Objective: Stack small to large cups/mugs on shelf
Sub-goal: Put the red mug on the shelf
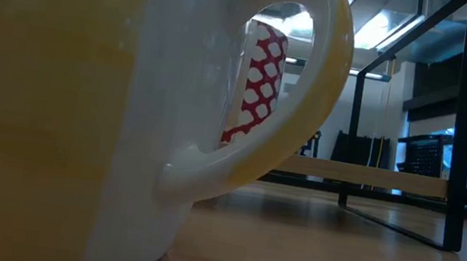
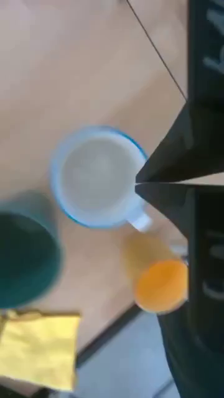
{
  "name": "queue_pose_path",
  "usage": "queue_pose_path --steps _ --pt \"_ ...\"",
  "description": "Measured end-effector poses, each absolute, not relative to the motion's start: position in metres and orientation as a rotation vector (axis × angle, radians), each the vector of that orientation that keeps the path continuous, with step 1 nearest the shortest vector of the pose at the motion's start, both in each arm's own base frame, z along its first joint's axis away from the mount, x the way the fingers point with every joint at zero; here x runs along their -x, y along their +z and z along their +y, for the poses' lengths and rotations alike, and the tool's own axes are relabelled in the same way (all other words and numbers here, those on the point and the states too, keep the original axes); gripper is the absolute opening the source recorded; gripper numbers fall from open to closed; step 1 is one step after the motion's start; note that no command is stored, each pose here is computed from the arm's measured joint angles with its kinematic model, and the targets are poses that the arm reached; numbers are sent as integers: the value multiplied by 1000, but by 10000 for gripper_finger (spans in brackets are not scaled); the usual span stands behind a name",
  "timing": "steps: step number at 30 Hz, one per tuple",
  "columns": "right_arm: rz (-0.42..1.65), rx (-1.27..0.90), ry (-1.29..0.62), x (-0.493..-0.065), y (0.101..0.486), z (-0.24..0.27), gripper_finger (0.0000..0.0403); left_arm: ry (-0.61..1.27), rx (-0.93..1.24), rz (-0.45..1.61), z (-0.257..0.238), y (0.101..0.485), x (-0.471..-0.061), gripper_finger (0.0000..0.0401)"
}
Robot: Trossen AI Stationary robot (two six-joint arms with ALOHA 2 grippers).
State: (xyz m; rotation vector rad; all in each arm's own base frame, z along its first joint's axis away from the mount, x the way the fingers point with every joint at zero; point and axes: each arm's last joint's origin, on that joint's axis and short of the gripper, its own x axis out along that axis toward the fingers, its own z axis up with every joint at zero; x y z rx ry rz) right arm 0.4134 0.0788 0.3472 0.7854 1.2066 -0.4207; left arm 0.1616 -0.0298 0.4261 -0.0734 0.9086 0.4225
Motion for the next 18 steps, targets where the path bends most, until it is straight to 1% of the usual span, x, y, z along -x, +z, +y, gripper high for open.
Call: queue_pose_path --steps 1,6,12,18 --pt "1212 -803 -414 -412 347 85 8 423 74 908 -30 426 -162 51" --pt "1237 -883 -422 -407 347 112 9 420 80 893 -30 427 -163 51" --pt "1197 -949 -511 -401 346 133 7 413 93 865 -31 428 -165 51" --pt "1127 -1018 -571 -405 336 146 5 388 75 880 -31 428 -165 51"
